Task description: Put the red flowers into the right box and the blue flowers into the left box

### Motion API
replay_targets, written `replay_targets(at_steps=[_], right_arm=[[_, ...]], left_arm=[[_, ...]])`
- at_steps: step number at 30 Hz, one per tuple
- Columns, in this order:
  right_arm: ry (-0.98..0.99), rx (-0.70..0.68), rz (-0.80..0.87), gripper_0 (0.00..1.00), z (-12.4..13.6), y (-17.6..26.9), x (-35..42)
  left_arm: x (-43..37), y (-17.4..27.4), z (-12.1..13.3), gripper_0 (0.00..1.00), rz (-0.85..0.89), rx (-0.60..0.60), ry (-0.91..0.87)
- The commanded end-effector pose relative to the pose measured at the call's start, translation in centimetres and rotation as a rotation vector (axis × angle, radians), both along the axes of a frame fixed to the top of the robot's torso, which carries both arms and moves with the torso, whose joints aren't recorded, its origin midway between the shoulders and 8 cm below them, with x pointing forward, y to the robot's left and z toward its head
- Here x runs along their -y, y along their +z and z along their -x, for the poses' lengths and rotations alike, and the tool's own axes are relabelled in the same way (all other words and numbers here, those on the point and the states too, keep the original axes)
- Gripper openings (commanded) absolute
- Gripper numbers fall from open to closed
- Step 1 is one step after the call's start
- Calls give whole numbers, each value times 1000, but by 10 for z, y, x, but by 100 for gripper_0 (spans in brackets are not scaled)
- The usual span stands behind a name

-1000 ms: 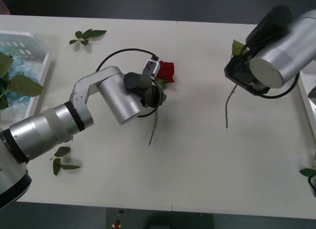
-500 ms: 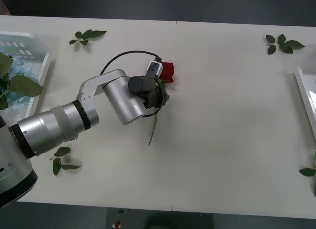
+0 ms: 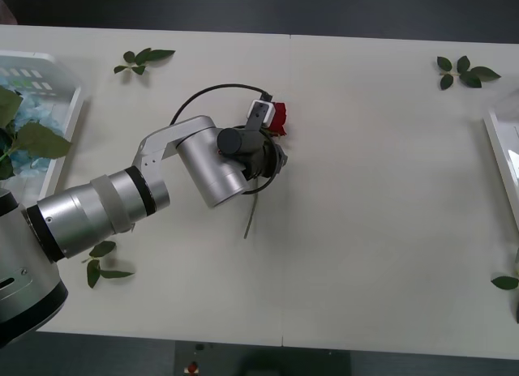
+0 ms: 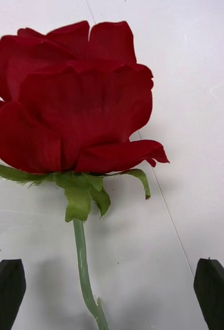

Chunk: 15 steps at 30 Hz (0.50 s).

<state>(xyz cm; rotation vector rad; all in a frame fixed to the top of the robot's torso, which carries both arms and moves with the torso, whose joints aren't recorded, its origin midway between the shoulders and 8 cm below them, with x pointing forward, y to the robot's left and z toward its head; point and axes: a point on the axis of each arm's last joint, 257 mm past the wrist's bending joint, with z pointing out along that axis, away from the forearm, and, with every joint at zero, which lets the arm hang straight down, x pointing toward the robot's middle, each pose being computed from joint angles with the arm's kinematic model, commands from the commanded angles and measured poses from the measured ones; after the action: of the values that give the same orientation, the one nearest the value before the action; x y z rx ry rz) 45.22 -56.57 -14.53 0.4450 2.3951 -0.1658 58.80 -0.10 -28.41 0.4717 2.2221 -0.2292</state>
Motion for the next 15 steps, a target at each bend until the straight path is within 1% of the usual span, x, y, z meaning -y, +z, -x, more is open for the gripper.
replay_targets(at_steps=[1, 6, 14, 15], right_arm=[[34, 34, 78, 0, -21, 20, 25], [28, 48, 103, 0, -33, 7, 48], [-12, 61, 132, 0, -35, -19, 83], [-16, 60, 131, 0, -35, -22, 84]], left_arm=[[16, 18, -3, 87, 29, 21, -12], [11, 11, -3, 86, 15, 15, -5], [10, 4, -1, 86, 2, 9, -7], [11, 3, 0, 80, 1, 8, -8]])
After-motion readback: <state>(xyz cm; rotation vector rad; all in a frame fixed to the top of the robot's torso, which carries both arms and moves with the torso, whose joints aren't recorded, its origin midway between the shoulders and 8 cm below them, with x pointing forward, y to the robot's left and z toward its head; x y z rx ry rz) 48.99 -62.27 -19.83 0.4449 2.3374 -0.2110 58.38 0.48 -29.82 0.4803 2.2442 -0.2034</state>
